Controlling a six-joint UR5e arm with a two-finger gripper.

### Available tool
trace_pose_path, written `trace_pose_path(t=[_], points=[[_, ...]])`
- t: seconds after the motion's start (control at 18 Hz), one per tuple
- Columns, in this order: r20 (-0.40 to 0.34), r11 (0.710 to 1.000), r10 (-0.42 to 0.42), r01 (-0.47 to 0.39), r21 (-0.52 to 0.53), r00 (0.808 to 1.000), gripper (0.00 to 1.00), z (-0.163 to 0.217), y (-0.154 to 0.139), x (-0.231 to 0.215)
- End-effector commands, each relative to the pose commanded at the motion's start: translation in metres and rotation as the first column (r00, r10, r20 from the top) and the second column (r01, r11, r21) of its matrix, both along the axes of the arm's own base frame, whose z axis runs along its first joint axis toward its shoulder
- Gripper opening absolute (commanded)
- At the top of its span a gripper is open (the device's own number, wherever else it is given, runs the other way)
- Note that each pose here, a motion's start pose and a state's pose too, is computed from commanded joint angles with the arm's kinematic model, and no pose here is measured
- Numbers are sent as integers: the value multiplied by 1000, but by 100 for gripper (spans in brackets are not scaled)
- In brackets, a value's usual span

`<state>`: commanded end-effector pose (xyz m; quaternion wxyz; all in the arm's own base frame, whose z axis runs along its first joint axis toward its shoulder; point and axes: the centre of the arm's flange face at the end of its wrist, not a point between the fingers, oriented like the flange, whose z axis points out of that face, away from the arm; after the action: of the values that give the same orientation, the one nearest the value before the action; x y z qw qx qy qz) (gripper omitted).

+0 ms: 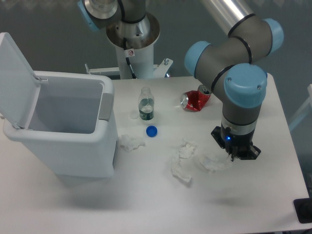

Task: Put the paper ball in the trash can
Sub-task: 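Lower the gripper onto the crumpled white paper and close it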

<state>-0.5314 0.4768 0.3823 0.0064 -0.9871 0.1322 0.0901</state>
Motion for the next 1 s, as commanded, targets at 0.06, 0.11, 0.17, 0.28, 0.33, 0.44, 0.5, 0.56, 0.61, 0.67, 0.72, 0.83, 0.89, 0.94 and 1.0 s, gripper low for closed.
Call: trace_pose_path(t=[0.06, 0.11, 0.17, 0.28, 0.33, 0.44, 0.5, 0.56, 0.61, 0.67, 0.72, 0.83, 0.89, 0.94, 1.0], points=[[1, 1000, 0, 0, 1, 1000, 0, 0, 0, 0], [1, 1000, 0, 0, -1, 1000, 0, 1, 0, 0], [-1, 1000, 0, 0, -1, 1000, 0, 2, 0, 1], [-17, 1000, 10, -9, 9, 1000, 0, 14, 0, 4], [-22, 1000, 19, -18, 24, 1000, 0, 23, -1, 6], [-16, 996, 60, -59, 65, 998, 0, 35, 2, 17], [-11, 993, 61, -60, 104, 998, 0, 47, 3, 24], [8, 987, 52, -52, 153, 999, 0, 57, 5, 32], [38, 976, 53, -60, 207, 998, 0, 65, 6, 41], [55, 965, 61, -73, 253, 997, 0, 78, 6, 50], [67, 956, 70, -86, 279, 995, 0, 86, 4, 58], [76, 941, 83, -103, 321, 994, 0, 106, 0, 74], [88, 931, 81, -107, 350, 993, 0, 117, 1, 88], [102, 917, 79, -113, 382, 992, 0, 128, 0, 101], [112, 905, 71, -111, 411, 991, 0, 139, 0, 113]])
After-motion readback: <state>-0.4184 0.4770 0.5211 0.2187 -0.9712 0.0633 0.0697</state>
